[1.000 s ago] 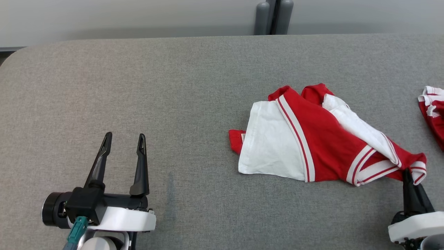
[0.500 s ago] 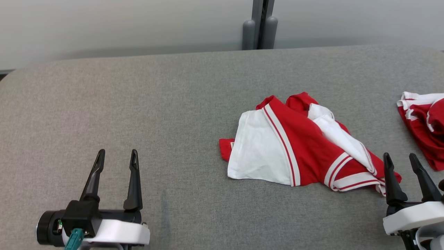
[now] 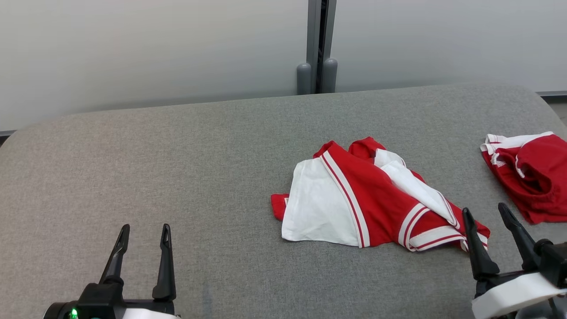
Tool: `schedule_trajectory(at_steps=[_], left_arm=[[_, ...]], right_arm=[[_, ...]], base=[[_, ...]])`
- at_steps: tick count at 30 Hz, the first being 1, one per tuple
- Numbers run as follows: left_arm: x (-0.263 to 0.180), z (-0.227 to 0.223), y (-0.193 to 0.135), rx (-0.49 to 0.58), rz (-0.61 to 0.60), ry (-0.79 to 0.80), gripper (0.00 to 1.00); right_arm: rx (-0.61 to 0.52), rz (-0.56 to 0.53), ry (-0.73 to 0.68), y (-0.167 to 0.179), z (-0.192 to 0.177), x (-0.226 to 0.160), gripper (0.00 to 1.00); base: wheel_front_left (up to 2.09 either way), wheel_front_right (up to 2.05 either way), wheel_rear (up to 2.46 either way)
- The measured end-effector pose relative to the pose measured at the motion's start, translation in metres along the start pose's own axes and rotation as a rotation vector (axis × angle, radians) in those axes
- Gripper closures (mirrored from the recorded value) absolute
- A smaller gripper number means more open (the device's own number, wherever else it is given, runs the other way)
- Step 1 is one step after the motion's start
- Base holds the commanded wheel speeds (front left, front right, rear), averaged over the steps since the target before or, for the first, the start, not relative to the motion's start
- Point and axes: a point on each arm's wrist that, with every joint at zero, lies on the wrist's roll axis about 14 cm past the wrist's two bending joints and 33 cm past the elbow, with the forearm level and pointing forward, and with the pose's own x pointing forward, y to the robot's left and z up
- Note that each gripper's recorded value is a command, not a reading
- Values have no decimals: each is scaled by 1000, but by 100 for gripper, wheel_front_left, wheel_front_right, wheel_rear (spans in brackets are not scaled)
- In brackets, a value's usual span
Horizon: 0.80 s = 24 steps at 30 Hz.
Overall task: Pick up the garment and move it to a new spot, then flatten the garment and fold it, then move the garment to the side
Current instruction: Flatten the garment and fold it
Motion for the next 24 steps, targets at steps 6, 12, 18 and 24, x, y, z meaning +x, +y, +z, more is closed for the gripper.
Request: schedule_trajectory(at_steps=[6, 12, 18, 24], left_arm=[[-3, -2, 0, -2, 1, 12, 0], [-4, -3, -1, -7, 4, 17, 0], [-4, -2, -1, -12, 9, 15, 0], [-2, 2, 3, -16, 27, -4, 0]], right_arm=[[9, -14, 26, 0, -3, -9, 0], [3, -11, 34, 1, -4, -7, 0], [-2, 4, 37, 5, -4, -3, 0], [1, 91, 35, 29, -3, 13, 0]], base=[[0, 0, 0], [0, 0, 0], [0, 0, 0], [0, 0, 0]])
